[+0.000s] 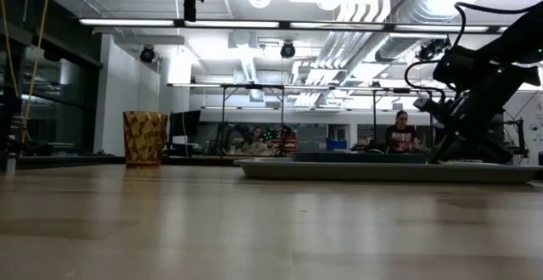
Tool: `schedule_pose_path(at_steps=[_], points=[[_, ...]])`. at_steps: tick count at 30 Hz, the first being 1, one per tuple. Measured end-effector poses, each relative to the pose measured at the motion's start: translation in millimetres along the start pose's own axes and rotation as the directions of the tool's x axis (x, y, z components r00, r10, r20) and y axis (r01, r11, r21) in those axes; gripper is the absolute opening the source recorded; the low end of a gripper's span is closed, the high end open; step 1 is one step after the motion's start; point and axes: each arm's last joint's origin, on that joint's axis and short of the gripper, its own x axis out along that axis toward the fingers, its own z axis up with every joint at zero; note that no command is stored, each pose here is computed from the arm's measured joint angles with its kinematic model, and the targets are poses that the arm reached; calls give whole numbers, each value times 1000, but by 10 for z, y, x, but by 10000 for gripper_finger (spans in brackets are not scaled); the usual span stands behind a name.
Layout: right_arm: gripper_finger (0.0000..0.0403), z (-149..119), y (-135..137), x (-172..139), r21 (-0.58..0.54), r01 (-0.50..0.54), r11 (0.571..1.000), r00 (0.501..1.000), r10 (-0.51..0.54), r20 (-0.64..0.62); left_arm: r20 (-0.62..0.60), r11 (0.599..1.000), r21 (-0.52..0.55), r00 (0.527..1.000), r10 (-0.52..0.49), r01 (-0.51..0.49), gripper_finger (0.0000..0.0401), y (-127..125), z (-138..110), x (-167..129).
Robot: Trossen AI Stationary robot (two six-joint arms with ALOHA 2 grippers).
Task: Pick and place plate/cup/fork/spoon on tray
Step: Put the orange spoon on the blue tray to the right of the blue plate
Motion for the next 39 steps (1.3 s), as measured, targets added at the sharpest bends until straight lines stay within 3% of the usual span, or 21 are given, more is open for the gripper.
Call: schedule_pose_path(at_steps=[13,18,24,28,33,39], points=[[134,102,81,-49,-33,31,999,998,-29,60,0,1000,0,1000,1,-1,161,1,1,0],[146,293,291,-217,-125,70,990,995,-60,83,0,1000,0,1000,1,-1,161,0,0,0],[144,423,511,-410,-205,45,978,998,-37,46,0,1000,0,1000,1,-1,161,1,0,0],[118,313,458,-405,-183,172,968,985,-175,-1,0,1000,18,1000,1,-1,161,0,0,0],[13,109,505,-294,-190,186,964,980,-195,-31,2,1000,27,1000,3,-3,161,7,5,1],[3,5,602,-256,-179,250,952,968,-247,37,5,1000,27,1000,6,-7,161,15,14,2]])
